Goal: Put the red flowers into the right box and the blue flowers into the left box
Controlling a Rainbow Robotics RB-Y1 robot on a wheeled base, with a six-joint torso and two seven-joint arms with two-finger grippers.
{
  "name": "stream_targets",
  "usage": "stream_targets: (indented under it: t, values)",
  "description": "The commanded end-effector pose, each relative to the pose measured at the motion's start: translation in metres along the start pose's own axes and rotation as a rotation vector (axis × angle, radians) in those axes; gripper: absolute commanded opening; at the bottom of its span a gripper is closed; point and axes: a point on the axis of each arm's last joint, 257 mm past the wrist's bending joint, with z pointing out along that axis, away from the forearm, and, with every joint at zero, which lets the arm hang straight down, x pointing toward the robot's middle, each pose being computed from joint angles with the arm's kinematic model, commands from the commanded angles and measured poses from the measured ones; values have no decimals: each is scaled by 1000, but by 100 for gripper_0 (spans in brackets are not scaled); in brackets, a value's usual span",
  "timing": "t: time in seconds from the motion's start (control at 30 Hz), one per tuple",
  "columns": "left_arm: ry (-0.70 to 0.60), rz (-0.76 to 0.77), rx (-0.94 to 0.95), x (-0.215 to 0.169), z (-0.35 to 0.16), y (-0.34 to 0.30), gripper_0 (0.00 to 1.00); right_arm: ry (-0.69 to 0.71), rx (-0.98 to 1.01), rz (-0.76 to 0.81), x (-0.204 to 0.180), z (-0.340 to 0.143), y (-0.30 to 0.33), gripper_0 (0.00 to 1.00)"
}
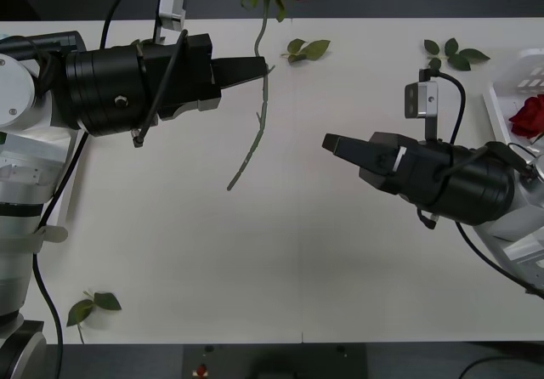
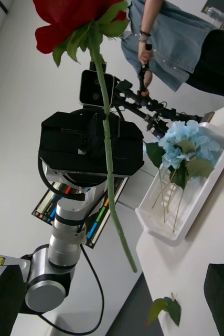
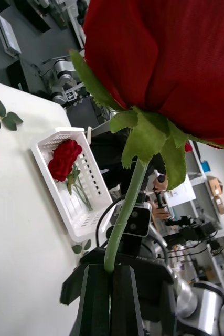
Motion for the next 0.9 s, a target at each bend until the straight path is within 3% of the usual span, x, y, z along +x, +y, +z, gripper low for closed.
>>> stream_targets:
  t: [0.03, 0.53, 0.9]
  values:
    - [-20, -59, 3, -5, -3, -7, 0, -8, -22, -89, -2, 16, 9, 100]
    - [-3, -87, -23, 2, 1, 0, 0, -39, -31, -199, 10, 75, 16, 100]
    - [-3, -87, -23, 2, 1, 0, 0, -87, -47, -164, 19, 120, 24, 100]
